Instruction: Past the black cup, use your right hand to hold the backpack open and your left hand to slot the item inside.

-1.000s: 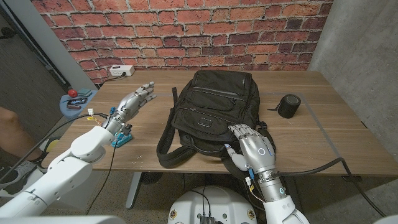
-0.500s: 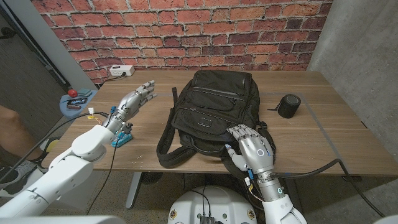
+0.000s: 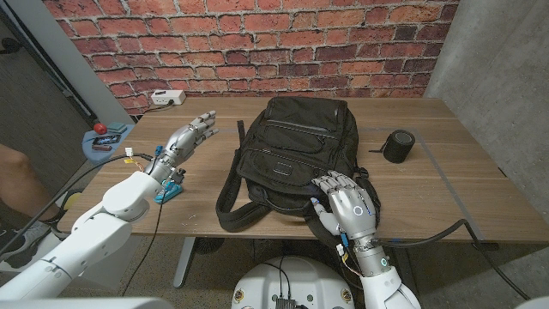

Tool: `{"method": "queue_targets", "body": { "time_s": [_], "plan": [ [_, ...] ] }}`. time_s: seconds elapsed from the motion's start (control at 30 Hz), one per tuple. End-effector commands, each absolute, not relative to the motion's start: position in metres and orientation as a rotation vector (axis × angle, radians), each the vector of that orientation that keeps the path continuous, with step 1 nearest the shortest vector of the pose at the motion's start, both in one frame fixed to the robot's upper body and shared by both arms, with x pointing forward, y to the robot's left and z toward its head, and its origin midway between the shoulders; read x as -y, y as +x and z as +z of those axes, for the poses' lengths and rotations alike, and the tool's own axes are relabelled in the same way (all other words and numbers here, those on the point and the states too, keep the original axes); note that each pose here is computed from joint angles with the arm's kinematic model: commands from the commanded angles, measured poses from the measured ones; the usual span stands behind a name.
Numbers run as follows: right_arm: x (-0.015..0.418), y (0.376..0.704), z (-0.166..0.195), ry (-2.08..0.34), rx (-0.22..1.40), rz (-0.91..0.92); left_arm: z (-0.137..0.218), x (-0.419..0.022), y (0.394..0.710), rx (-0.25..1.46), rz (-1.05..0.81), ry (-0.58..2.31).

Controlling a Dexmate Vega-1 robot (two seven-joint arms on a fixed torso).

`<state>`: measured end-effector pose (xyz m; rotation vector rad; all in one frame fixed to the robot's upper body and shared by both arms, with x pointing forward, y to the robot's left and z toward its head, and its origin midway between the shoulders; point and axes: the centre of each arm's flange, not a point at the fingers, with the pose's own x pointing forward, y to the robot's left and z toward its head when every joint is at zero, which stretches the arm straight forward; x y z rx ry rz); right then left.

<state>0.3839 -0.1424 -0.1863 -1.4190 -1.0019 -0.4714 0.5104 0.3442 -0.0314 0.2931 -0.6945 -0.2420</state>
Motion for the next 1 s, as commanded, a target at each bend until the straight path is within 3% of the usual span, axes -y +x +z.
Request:
{"method": "queue_targets", "body": {
  "time_s": [0.03,1.0],
  "plan": [
    [0.151,0.391,-0.184,-1.418,1.027,-0.478,-0.035,-0.34,0.506,0.701,-0.229,0.284],
    [0.151,0.388,-0.164,-1.355,1.082,-0.441,-0.046,-0.337,0.503,0.686,-0.208,0.258]
  ]
}}
